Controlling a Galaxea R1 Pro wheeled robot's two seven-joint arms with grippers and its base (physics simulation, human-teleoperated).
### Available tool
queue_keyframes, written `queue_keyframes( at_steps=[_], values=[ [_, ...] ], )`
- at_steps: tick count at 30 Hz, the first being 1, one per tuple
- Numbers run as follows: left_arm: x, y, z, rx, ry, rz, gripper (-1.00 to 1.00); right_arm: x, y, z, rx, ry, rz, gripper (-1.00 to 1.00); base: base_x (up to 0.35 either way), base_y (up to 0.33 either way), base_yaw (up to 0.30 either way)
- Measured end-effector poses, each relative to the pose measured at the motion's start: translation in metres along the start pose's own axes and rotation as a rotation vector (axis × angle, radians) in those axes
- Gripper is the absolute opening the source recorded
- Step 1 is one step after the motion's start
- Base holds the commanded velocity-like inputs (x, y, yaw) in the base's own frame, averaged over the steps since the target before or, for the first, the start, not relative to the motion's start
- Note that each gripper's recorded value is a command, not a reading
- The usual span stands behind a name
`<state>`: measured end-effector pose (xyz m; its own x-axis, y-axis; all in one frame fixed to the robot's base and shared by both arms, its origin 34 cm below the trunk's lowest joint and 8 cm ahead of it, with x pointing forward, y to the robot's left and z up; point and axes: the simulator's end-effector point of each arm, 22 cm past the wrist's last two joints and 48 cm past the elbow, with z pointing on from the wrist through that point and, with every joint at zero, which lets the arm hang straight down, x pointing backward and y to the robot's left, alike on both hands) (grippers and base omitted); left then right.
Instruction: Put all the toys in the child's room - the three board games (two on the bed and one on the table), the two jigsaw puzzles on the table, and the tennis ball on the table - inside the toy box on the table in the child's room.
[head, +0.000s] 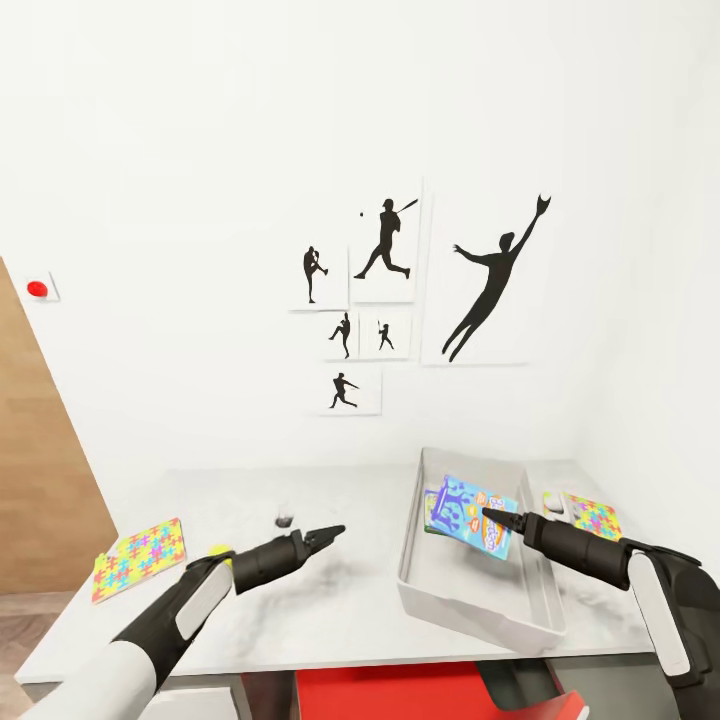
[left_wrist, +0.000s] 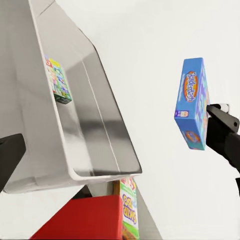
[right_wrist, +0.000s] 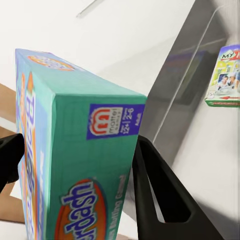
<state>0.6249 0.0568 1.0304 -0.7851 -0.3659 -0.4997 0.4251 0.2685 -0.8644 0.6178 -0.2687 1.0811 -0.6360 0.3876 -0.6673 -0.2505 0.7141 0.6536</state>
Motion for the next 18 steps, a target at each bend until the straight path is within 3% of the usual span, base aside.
queue_keyframes(
  at_steps=[11, 12, 13, 18],
  values=[
    [0.021, 0.002, 0.003, -0.030, 0.045, -0.039, 1.00, 0.002, -0.002, 0.000, 0.007, 0.004, 0.002, -1.00, 0.000, 0.000, 0.000],
    [0.015, 0.040, 0.001, -0.250, 0.051, -0.005, 1.00, 0.002, -0.002, 0.000, 0.008, 0.004, 0.001, -1.00, 0.000, 0.000, 0.000],
    [0.013, 0.047, 0.000, -0.302, 0.049, 0.003, 1.00, 0.002, -0.002, 0.000, 0.009, 0.005, 0.002, -1.00, 0.000, 0.000, 0.000],
    [0.004, 0.054, -0.002, -0.378, 0.040, 0.028, 1.00, 0.002, -0.003, 0.000, 0.010, 0.005, 0.002, -1.00, 0.000, 0.000, 0.000]
  ],
)
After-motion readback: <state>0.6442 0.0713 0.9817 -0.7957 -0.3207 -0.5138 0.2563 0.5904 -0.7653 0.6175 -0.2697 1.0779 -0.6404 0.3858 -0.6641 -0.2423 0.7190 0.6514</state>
